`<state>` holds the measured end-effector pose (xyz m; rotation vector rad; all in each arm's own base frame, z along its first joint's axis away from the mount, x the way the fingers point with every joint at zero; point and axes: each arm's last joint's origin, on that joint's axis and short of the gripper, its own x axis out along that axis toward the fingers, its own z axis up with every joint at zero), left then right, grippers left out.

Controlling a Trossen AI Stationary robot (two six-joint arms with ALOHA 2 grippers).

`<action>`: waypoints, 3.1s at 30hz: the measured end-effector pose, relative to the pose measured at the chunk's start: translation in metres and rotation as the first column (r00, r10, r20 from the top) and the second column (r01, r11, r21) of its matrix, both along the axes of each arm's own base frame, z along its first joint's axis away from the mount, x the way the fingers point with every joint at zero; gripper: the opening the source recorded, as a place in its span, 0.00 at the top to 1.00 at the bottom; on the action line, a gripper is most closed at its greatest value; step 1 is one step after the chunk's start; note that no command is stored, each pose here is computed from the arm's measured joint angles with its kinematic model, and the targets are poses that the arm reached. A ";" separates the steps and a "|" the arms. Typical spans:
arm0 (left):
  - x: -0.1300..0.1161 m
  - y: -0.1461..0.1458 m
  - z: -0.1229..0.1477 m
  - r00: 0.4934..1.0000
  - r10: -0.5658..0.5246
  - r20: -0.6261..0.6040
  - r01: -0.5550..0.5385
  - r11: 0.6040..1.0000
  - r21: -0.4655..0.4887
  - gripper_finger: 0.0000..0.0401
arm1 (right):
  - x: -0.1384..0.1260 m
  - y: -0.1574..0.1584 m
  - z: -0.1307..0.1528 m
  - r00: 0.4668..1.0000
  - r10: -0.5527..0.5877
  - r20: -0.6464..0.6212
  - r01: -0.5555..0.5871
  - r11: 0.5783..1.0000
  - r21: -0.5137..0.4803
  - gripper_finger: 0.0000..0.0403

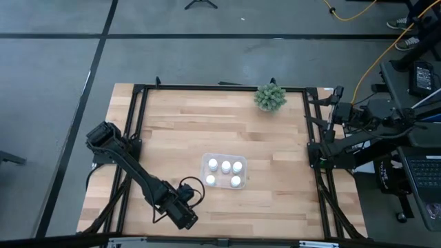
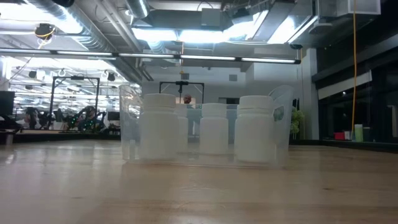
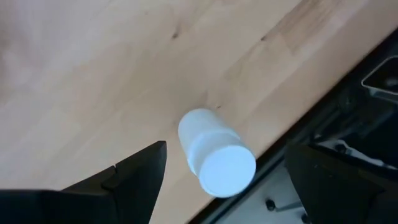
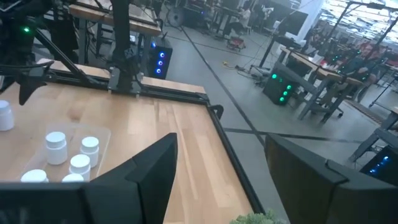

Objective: Pick and place pill bottles into a basket
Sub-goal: Put the white pill bottle into the transparent bin

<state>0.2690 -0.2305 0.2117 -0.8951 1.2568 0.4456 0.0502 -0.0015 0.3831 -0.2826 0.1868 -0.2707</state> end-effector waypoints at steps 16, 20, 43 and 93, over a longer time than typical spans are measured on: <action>0.007 -0.016 -0.030 1.000 -0.017 -0.023 0.017 1.000 -0.001 0.21 | 0.000 0.000 0.000 1.000 0.011 -0.002 -0.011 1.000 -0.007 0.40; 0.007 -0.017 -0.036 0.999 -0.020 -0.046 0.020 1.000 0.007 0.21 | 0.000 0.000 0.000 1.000 0.012 -0.004 -0.012 1.000 -0.014 0.40; 0.009 -0.014 -0.031 0.997 -0.025 -0.066 0.022 0.999 -0.045 0.56 | 0.000 0.000 0.001 1.000 0.014 -0.004 -0.015 0.999 -0.031 0.40; 0.149 0.153 0.037 0.857 -0.493 0.151 0.468 0.866 0.174 0.56 | -0.002 0.000 -0.008 0.996 0.009 -0.092 -0.012 0.999 -0.031 0.40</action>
